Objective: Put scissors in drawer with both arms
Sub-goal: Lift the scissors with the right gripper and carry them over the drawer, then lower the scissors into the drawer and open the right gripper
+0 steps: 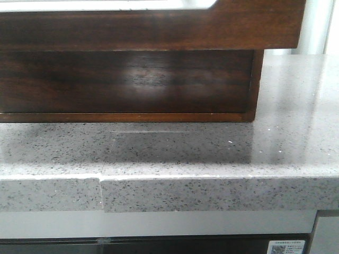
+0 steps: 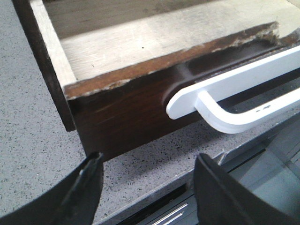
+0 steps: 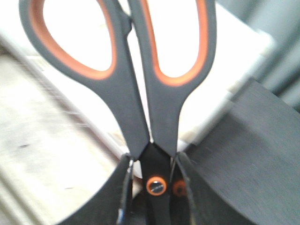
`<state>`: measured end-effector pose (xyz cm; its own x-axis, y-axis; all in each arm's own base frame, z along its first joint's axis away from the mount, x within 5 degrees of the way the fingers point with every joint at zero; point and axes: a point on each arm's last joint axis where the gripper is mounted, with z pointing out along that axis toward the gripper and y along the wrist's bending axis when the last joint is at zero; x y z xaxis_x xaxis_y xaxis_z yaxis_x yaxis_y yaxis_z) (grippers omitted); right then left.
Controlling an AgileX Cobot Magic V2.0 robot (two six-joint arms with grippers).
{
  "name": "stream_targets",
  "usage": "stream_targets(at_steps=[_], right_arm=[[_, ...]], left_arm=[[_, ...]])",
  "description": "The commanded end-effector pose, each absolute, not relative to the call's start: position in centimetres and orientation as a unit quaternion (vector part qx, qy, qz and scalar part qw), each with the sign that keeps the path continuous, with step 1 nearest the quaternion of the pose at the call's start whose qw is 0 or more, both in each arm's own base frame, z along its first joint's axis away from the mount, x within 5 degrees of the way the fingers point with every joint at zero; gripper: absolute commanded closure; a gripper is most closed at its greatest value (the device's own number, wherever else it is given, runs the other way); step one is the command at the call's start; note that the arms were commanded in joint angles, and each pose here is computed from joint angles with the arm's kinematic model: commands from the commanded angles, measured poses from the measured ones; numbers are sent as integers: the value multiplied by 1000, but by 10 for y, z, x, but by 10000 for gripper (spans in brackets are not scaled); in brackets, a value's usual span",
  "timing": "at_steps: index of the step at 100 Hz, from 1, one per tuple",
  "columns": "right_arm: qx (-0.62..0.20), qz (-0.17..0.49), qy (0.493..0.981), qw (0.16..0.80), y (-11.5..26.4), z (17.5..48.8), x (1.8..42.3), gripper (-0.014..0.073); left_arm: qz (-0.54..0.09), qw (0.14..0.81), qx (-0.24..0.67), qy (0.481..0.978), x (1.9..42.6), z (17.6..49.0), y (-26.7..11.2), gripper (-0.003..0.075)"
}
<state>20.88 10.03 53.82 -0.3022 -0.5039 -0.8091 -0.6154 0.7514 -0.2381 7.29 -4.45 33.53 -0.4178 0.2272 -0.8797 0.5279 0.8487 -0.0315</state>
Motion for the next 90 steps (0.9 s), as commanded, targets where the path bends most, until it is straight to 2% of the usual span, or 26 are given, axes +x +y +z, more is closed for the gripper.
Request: stream_targets(at_steps=[1,12,29,55,90], right_arm=[[-398,78,768,496,116,550,187,595],[-446,82,751,480,141,543,182,595],[-491,58,751,438,173,522,194,595],[-553,-37,729,402,233,488,203,595],[-573,-110,735,344,262,441,229,595]], left_arm=[[-165,526,213,807,75,351,-45,334],[-165,526,213,807,75,351,-45,334],[-165,526,213,807,75,351,-45,334],[-164,526,213,807,75,351,-45,334],[-161,526,214,807,75,350,-45,334]])
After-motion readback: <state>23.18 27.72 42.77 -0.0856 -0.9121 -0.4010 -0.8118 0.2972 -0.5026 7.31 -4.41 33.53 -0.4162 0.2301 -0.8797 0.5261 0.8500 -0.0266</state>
